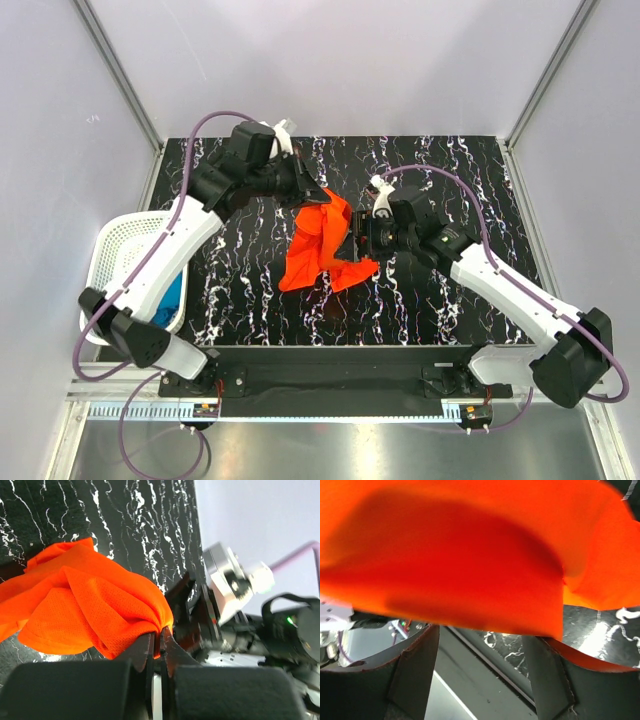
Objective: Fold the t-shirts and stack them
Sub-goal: Move the tshirt to the center of the board
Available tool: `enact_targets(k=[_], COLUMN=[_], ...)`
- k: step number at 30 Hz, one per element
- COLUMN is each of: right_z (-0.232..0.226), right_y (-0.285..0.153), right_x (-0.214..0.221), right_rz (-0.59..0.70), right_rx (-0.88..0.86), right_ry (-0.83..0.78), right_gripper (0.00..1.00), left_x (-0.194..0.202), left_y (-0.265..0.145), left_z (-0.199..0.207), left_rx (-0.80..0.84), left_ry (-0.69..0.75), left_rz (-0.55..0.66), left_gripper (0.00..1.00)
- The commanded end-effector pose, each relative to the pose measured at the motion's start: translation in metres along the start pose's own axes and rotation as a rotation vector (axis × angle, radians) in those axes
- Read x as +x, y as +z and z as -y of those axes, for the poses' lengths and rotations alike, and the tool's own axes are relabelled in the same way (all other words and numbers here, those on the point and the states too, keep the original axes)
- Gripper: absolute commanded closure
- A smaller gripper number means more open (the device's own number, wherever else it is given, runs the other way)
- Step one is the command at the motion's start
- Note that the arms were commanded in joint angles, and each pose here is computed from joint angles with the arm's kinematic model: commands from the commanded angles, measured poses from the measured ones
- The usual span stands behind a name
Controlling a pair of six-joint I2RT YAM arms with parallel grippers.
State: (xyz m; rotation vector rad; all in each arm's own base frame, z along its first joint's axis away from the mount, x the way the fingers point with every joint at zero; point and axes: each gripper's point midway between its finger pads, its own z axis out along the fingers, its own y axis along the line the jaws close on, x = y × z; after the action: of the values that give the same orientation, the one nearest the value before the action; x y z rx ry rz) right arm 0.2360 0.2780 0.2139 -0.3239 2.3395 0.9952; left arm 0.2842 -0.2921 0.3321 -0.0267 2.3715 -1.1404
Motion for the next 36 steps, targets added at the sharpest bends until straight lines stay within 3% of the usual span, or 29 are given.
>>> enact_targets(k=[1,6,10,12,13,16,21,26,30,33,34,36], right_z=[0.006,-0.001,-0.030,-0.040,-0.048,-0.079,-0.130,-0.175,-0.169,-0.142,-0.123,-0.103], right_y=[-0.008,0.002,0.003,-0.002,-0.008,-0.030,-0.082,-0.164,-0.172,-0.145,-0.119,-0.108], right_x=[-0.015,-0.003,-0.012,-0.016,-0.019,-0.018,0.016,0.000,-0.027,-0.060,-0.064,-0.098], right_rz=[0.085,0.017,0.018,0.026,0.035,0.034,-0.074,0.057,0.202,0.311,0.282,0.332], right_rx=[0.052,-0.005,-0.116,-0.147,-0.171,-0.301,-0.572,-0.677,-0.568,-0.374,-0.267,-0.162], right_ry=[-0.041,-0.012,-0.031,-0.042,-0.048,-0.075,-0.120,-0.124,-0.043,0.028,0.062,0.085], right_gripper=[0.25,0.20,0.28,0.49,0.84,1.00,1.00,1.00,1.00,1.00,1.00,1.00], left_x=[0.000,0.014,0.022,0.024,0.025,0.019,0.004,0.007,0.023,0.028,0.027,0.034], left_y=[-0.034,-0.043,-0.058,-0.060,-0.064,-0.085,-0.150,-0.202,-0.200,-0.165,-0.146,-0.117], left_z=[0.028,0.035,0.038,0.038,0.039,0.040,0.048,0.054,0.057,0.035,0.026,-0.002], left_rx=[0.106,0.160,0.190,0.194,0.200,0.197,0.178,0.195,0.257,0.203,0.168,0.072], left_ry=[0.040,0.040,0.041,0.046,0.057,0.121,0.302,0.407,0.375,0.282,0.227,0.125], left_rz=[0.060,0.033,0.043,0.046,0.048,0.127,0.346,0.499,0.448,0.359,0.319,0.238], left_gripper=[1.00,1.00,1.00,1.00,1.00,1.00,1.00,1.00,1.00,1.00,1.00,1.00])
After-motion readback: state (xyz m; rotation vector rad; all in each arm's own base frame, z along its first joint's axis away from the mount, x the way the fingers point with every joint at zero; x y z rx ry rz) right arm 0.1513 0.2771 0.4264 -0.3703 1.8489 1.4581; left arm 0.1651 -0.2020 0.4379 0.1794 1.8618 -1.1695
